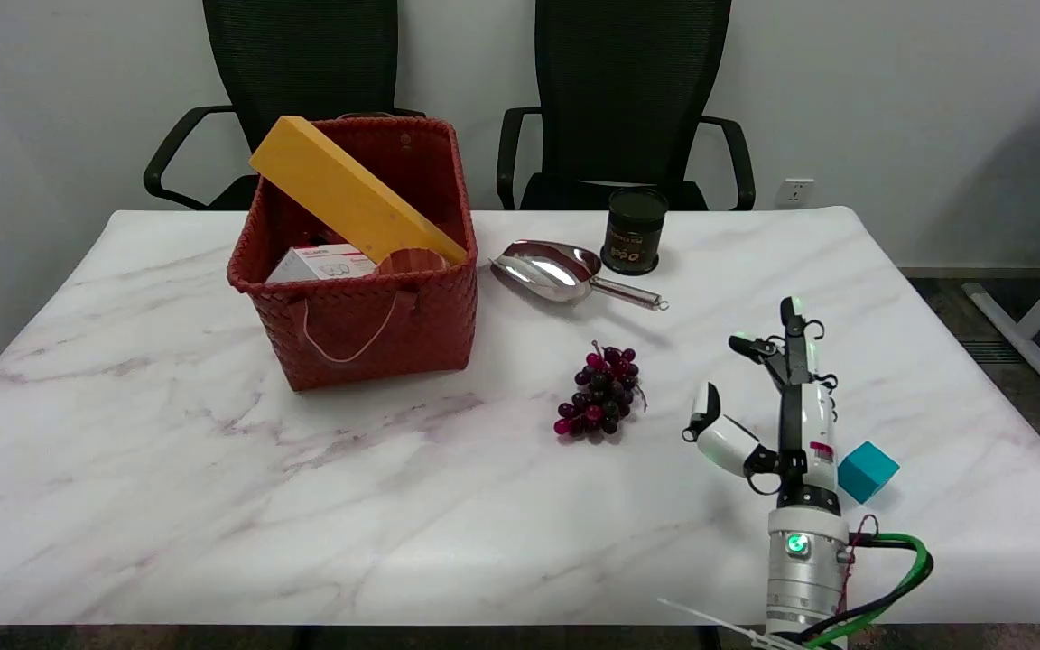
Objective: Pick up the black pen container.
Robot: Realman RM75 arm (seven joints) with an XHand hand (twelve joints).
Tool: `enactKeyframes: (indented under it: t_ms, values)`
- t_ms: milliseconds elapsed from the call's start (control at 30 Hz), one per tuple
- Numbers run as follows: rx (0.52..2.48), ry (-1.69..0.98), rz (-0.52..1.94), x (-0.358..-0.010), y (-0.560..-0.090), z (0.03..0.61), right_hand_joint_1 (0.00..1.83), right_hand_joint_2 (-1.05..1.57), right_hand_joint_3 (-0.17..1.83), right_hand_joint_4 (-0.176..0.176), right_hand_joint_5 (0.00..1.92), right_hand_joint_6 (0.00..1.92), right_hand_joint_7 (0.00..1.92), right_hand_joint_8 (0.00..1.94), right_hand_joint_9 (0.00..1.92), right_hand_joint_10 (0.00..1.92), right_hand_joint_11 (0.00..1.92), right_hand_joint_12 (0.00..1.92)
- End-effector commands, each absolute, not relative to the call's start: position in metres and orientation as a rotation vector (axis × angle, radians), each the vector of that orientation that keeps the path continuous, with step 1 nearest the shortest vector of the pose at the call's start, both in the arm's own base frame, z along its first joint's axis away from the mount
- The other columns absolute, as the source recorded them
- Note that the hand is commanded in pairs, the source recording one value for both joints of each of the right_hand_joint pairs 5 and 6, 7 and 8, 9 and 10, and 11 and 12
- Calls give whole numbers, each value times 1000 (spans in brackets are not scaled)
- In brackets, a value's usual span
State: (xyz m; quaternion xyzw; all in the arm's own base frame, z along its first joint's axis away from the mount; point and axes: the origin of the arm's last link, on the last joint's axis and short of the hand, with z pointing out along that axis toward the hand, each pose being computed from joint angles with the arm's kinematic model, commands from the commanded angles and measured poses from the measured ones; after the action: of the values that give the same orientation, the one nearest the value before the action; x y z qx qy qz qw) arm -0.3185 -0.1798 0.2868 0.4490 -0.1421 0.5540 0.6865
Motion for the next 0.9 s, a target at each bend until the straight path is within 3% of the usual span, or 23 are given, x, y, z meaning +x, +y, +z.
enactKeyframes:
  t_ms: [33,433,767,900]
  values:
    - [994,-371,1203,-328,-152,277,1206,657,976,0,78,78,575,575,452,452,313,313]
    - [1047,-408,1219,-320,-172,275,1212,642,986,0,76,76,572,572,448,448,311,311]
    - [1079,-437,1260,-300,-217,290,1216,626,1011,0,83,83,543,543,447,447,305,305]
    - [1059,-457,1237,-296,-234,308,1214,431,1064,0,69,69,408,408,444,444,195,195]
